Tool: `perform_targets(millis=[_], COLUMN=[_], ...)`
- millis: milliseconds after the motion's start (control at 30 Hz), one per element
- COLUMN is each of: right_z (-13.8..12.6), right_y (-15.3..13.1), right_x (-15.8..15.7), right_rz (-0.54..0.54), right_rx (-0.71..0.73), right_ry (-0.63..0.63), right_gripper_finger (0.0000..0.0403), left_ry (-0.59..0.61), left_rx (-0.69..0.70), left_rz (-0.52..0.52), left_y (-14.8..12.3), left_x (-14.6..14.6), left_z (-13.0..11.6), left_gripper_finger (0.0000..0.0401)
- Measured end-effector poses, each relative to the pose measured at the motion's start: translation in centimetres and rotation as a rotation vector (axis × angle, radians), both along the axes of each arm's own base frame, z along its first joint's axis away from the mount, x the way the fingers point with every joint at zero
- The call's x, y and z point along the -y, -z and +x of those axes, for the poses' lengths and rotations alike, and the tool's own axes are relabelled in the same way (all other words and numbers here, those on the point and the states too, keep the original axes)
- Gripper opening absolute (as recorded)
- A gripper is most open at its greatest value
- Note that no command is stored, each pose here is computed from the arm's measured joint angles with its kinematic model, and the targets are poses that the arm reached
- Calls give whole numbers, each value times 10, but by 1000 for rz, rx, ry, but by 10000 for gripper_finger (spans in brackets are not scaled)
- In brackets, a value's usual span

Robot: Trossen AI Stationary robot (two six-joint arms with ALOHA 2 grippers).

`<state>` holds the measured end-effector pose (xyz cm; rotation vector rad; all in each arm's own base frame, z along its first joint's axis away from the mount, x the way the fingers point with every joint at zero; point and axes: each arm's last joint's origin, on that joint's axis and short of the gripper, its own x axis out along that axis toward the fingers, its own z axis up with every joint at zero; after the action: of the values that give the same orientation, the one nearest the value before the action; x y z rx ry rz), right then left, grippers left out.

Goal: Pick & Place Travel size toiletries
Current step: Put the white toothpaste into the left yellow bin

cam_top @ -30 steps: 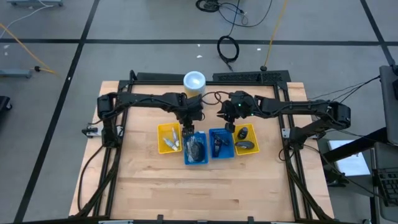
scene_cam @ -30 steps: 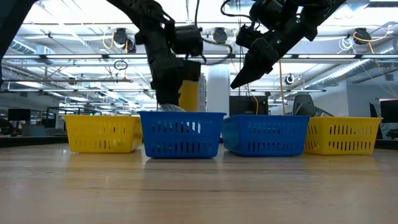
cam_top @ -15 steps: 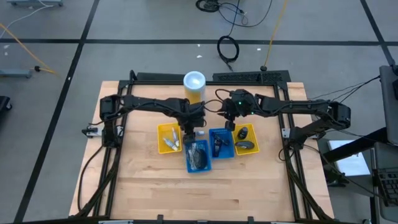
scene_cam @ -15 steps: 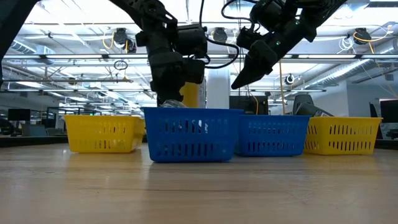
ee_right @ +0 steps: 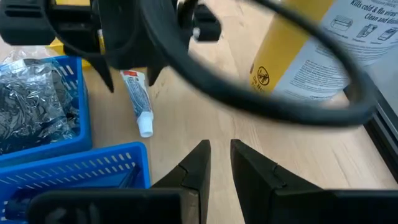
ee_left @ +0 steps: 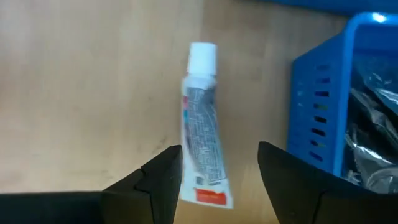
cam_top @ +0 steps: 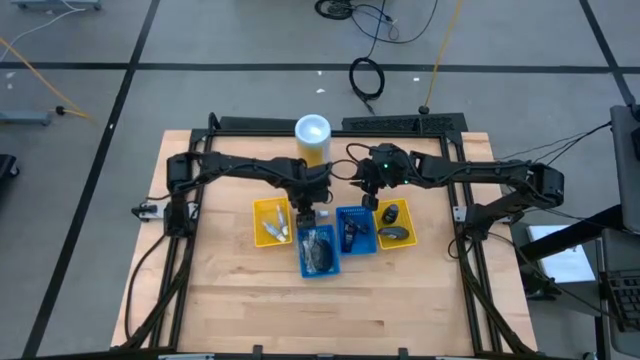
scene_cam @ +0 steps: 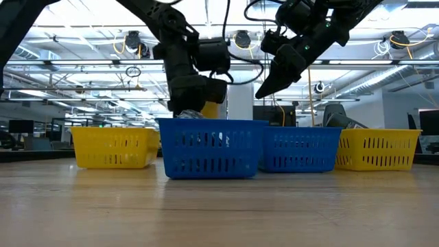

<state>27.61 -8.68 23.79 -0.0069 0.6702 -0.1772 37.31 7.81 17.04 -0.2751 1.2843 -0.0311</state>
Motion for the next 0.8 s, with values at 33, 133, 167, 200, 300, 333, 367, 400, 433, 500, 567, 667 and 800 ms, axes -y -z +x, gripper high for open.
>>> perform_targets(millis=[33, 133, 167, 200, 300, 333, 367, 400, 433, 500, 567, 667, 800], right_z=[0, 0, 0, 0, 0, 0, 0, 0, 0, 0, 0, 0, 0], right_y=[0, 0, 0, 0, 0, 0, 0, 0, 0, 0, 0, 0, 0], right_x=[0, 0, 0, 0, 0, 0, 0, 0, 0, 0, 0, 0, 0], right_rz=[0, 0, 0, 0, 1, 1, 1, 1, 1, 1, 1, 0, 0], right_rx=[0, 0, 0, 0, -2, -2, -2, -2, -3, -3, -2, -1, 0], right_ry=[0, 0, 0, 0, 0, 1, 1, 1, 1, 1, 1, 1, 1], right_gripper_finger=[59, 59, 59, 59, 59, 59, 59, 59, 59, 59, 59, 59, 59], left_ry=[4, 7, 4, 2, -12, -21, -25, -25, -23, -22, -14, -12, -11], left_rx=[-3, -31, -43, -53, -75, -77, -81, -82, -84, -87, -89, -90, -82], left_rz=[-19, -25, -9, 6, 37, 38, 38, 37, 35, 35, 35, 31, -3], left_y=[2, 13, 16, 19, 26, 27, 29, 31, 32, 32, 32, 31, 31], left_x=[0, 1, 1, 2, 1, 1, 1, 1, 1, 1, 1, 1, 0], left_z=[1, 3, 3, 4, 5, 6, 6, 7, 7, 7, 7, 6, 6], left_gripper_finger=[211, 211, 211, 211, 211, 211, 211, 210, 207, 186, 148, 73, 15])
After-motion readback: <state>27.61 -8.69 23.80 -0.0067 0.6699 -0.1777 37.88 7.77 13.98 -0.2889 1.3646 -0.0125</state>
